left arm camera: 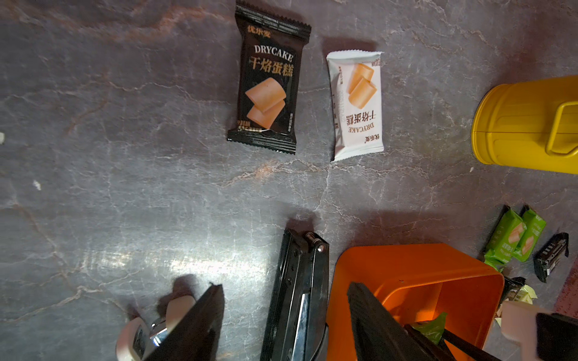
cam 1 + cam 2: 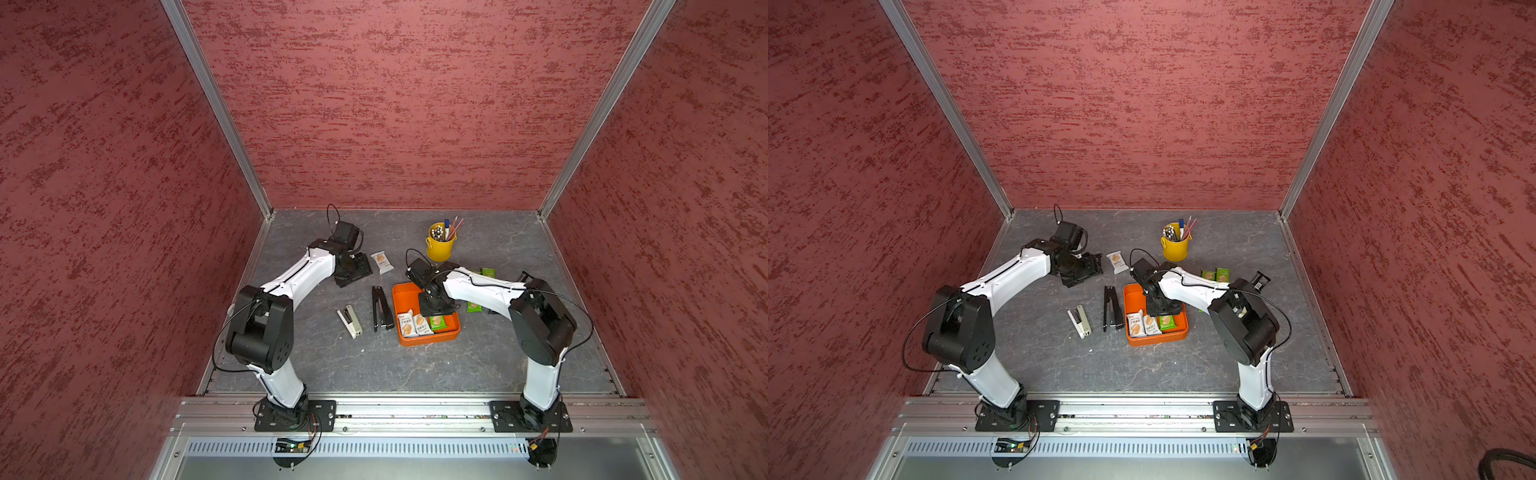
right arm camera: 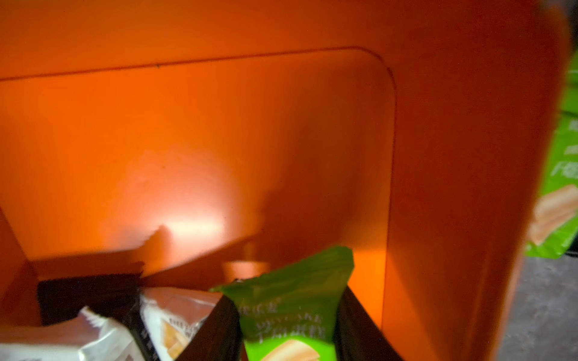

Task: Take the cookies out of the storage box
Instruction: Pick up the cookie from the storage box, then place the cookie at the center of the board.

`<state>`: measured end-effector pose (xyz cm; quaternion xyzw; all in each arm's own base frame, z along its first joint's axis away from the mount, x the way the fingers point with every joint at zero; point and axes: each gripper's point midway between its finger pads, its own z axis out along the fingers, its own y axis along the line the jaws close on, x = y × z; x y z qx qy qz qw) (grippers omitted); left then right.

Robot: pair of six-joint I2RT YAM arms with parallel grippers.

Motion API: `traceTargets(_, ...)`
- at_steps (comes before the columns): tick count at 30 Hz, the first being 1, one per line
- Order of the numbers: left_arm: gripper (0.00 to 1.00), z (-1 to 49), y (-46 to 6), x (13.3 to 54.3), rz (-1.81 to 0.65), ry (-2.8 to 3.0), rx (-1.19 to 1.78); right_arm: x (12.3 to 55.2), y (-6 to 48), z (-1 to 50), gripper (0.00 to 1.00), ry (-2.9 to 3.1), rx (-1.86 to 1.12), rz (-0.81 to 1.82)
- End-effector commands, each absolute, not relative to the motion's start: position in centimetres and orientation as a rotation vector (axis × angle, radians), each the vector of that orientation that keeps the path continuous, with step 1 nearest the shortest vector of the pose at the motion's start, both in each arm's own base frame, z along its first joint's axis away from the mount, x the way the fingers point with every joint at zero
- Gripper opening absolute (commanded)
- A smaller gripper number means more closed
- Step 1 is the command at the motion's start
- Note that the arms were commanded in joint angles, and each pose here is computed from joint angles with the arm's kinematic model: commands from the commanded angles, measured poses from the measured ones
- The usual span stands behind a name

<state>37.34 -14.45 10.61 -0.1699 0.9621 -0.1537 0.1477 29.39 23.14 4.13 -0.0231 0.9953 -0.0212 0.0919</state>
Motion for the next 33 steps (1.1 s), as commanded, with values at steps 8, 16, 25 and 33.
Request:
traceTargets(8, 0.67, 11.6, -14.5, 37.8, -0.464, 2.733, -0.493, 32.7, 23.2, 7.8, 0.46, 2.799, -0.102, -0.130)
traceTargets(16, 0.67, 12.1, -15.5, 37.4, -0.485, 2.729, -0.484, 33.2, 22.5, 11.5, 0.47, 2.726, -0.111, -0.112)
traceTargets(25, 0.67, 13.1, -17.7, 36.6, -0.492, 2.720, -0.442, 30.8, 18.7, 13.6, 0.48, 2.753, -0.081, -0.135)
traceTargets(33, 0.70, 13.3, -20.9, 34.7, -0.472, 2.742, -0.387, 28.0, 15.0, 12.7, 0.48, 2.804, -0.050, -0.146)
